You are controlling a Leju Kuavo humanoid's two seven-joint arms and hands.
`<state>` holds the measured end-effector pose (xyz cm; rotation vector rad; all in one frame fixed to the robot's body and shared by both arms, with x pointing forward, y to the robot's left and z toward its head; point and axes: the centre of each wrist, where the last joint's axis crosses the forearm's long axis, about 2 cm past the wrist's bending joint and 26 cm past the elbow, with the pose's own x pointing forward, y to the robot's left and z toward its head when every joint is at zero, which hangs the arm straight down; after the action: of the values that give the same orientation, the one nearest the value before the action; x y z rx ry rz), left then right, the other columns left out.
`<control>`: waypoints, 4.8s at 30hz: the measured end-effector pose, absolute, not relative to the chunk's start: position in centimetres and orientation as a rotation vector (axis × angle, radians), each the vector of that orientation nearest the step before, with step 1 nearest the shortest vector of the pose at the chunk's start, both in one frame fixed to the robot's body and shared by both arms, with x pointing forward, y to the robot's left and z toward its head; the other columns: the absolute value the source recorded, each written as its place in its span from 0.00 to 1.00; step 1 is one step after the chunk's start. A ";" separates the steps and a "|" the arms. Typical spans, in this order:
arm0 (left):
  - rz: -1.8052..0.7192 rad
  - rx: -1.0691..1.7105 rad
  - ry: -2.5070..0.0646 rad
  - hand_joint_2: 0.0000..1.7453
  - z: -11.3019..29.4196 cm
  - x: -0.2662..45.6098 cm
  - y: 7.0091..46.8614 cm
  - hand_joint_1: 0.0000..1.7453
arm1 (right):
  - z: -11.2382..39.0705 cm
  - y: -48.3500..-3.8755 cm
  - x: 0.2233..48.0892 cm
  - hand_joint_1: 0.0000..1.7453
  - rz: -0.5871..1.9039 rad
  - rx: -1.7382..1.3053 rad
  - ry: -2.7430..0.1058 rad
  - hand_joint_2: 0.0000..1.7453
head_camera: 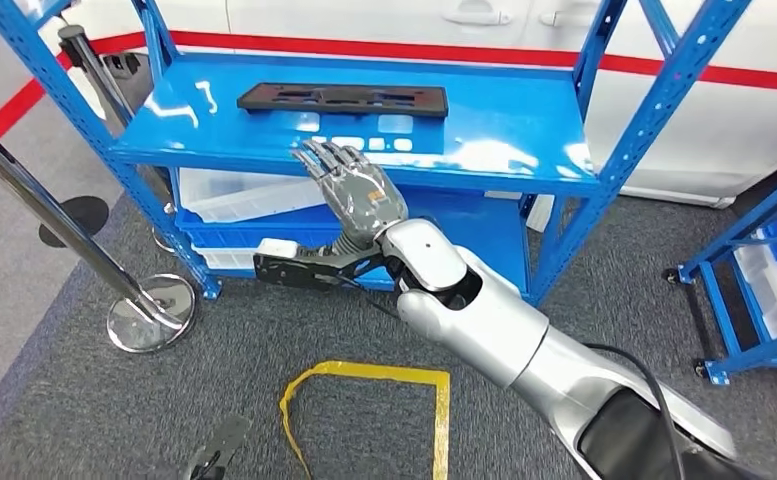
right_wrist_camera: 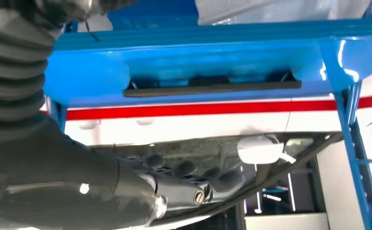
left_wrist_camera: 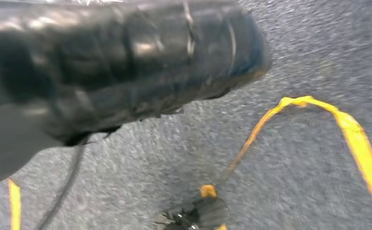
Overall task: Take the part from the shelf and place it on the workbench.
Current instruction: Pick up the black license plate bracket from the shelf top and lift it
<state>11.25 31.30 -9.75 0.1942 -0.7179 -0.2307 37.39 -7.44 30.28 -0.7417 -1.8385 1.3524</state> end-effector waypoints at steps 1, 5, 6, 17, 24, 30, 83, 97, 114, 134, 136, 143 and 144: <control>-0.232 0.194 -0.716 0.00 -9.8 11.2 31.3 0.00 | 30.3 -7.4 37.4 0.00 1.352 -0.743 -1.838 0.00; -0.241 0.192 -0.694 0.00 -9.8 11.0 31.5 0.00 | 30.2 -7.5 37.4 0.00 1.354 -0.749 -1.833 0.00; -0.241 0.192 -0.683 0.00 -9.8 10.9 31.6 0.00 | 30.0 -7.6 37.4 0.00 1.356 -0.751 -1.826 0.00; -0.218 0.217 -0.487 0.00 -10.2 8.5 34.4 0.00 | 29.1 -8.7 37.8 0.00 1.362 -0.792 -1.754 1.00; -0.194 0.238 -0.413 0.00 -10.1 8.0 36.0 0.00 | 28.8 -9.1 37.9 0.00 1.372 -0.798 -1.731 1.00; -0.188 0.241 -0.409 0.00 -10.0 7.9 36.7 0.00 | 28.7 -9.2 38.0 0.00 1.372 -0.802 -1.723 1.00; -0.160 0.313 -0.421 0.00 -10.2 7.7 35.4 0.00 | 22.1 -15.7 41.5 0.00 1.496 -1.037 -1.087 1.00; -0.178 0.302 -0.438 0.00 -10.3 7.7 34.7 0.00 | 19.5 -20.0 41.5 0.00 1.444 -1.120 -0.955 1.00; -0.183 0.272 -0.467 0.00 -10.4 7.7 34.1 0.00 | 18.9 -20.7 41.3 0.06 1.376 -1.152 -1.017 1.00; -0.155 0.153 -0.610 1.00 -10.4 7.7 33.7 0.00 | 17.8 -21.5 40.2 1.00 1.241 -1.254 -1.223 1.00; -0.155 0.153 -0.616 1.00 -10.4 7.8 33.7 0.00 | 18.1 -21.3 40.2 1.00 1.238 -1.260 -1.238 1.00; -0.153 0.151 -0.611 1.00 -10.4 7.8 33.7 0.00 | 19.1 -20.6 40.0 1.00 1.221 -1.266 -1.301 1.00; -0.151 0.149 -0.610 1.00 -10.4 7.7 33.7 0.00 | 19.1 -20.6 40.0 1.00 1.220 -1.265 -1.307 1.00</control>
<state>7.75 33.67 -10.42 0.1492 -0.6103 -0.1510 39.97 -20.57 19.10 -1.2652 -1.3065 1.2197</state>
